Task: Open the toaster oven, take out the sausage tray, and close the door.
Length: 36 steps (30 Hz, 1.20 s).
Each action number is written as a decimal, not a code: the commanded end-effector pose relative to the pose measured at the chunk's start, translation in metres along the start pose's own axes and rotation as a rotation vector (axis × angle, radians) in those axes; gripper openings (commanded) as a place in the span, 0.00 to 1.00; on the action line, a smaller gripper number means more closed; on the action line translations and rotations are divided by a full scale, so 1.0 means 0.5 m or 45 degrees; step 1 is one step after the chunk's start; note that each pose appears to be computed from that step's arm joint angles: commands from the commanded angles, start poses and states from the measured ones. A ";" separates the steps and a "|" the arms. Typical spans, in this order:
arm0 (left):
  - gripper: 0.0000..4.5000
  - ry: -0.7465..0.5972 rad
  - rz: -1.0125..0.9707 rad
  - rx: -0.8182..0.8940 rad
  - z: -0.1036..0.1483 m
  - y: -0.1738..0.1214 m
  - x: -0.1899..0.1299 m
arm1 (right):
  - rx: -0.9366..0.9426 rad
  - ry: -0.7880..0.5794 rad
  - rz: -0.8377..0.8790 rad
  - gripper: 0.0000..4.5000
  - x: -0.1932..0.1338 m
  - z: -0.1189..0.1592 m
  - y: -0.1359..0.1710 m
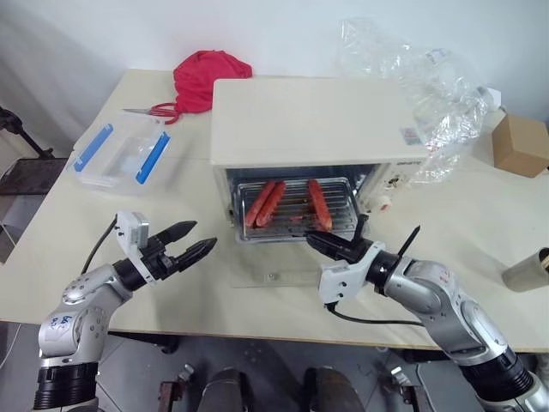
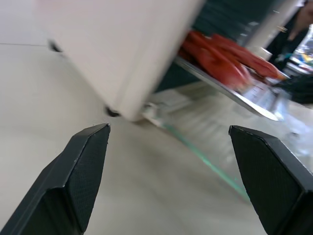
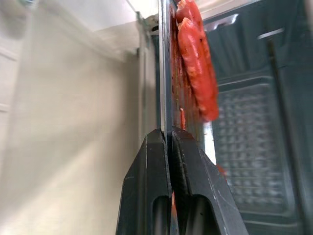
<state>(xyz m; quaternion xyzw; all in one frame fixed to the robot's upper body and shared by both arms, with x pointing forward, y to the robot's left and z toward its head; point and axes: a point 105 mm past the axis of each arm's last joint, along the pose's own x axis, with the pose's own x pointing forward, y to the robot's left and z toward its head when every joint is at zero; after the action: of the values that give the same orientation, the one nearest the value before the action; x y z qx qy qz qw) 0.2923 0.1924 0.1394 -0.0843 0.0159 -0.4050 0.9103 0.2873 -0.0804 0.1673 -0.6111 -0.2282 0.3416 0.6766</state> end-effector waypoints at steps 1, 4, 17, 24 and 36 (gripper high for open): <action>0.92 -0.034 -0.032 0.020 0.018 -0.012 0.003 | -0.012 -0.017 -0.046 0.01 -0.010 0.005 -0.025; 0.92 -0.059 -0.013 0.019 0.024 -0.006 0.008 | -0.003 -0.025 -0.055 0.01 -0.014 0.009 -0.030; 0.92 -0.094 -0.035 -0.138 0.041 -0.005 0.011 | -0.027 -0.010 -0.002 0.01 -0.066 0.008 0.000; 0.92 0.038 -0.058 -0.434 0.020 -0.023 0.018 | -0.046 -0.053 -0.021 0.01 -0.079 0.022 0.003; 0.92 0.043 -0.241 -0.869 0.076 -0.049 0.012 | -0.088 -0.228 -0.004 0.01 -0.086 0.051 -0.010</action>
<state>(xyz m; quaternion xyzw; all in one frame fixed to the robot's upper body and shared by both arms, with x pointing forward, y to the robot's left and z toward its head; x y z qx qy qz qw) 0.2850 0.1741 0.1696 -0.3719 0.1669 -0.4494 0.7949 0.2463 -0.0978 0.1673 -0.6051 -0.2692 0.3900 0.6397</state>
